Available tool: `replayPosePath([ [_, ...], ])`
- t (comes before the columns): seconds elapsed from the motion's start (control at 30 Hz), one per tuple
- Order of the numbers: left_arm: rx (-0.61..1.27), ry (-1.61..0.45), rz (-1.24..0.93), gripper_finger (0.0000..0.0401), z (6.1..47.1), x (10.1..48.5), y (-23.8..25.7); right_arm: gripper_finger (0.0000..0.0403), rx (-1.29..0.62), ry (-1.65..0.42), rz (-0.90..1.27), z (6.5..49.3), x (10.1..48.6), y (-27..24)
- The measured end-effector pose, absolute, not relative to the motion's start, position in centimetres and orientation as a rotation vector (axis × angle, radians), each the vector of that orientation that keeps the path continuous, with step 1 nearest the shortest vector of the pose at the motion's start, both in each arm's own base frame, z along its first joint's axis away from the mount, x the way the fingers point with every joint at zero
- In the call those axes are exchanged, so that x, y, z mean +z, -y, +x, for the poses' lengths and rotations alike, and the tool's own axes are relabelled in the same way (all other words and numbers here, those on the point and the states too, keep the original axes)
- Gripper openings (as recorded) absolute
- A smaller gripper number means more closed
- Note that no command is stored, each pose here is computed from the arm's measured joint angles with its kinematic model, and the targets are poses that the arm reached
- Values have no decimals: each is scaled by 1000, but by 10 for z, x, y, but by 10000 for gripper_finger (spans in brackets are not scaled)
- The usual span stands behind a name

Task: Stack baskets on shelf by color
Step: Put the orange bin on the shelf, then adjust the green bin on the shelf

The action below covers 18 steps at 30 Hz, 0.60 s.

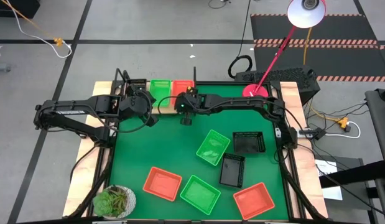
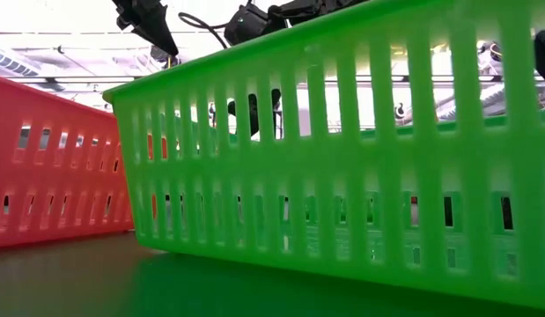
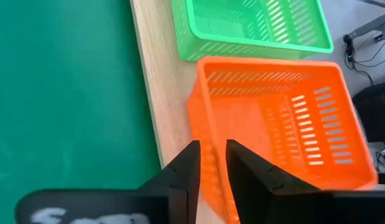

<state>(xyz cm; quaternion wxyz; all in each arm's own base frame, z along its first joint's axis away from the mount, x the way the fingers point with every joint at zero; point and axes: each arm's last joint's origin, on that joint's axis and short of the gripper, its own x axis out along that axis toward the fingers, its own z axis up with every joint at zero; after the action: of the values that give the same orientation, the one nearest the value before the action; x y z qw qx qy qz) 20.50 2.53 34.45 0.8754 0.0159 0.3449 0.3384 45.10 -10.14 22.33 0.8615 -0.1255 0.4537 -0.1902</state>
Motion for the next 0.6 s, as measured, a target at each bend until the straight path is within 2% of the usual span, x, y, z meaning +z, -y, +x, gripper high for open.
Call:
replayPosePath([
  [0.37,706,-724,35,17,205,344,-25,116,-365,-917,-322,454,231,90],
  [0.6,701,-739,52,17,205,342,-25,129,-329,-848,-343,438,275,65],
])
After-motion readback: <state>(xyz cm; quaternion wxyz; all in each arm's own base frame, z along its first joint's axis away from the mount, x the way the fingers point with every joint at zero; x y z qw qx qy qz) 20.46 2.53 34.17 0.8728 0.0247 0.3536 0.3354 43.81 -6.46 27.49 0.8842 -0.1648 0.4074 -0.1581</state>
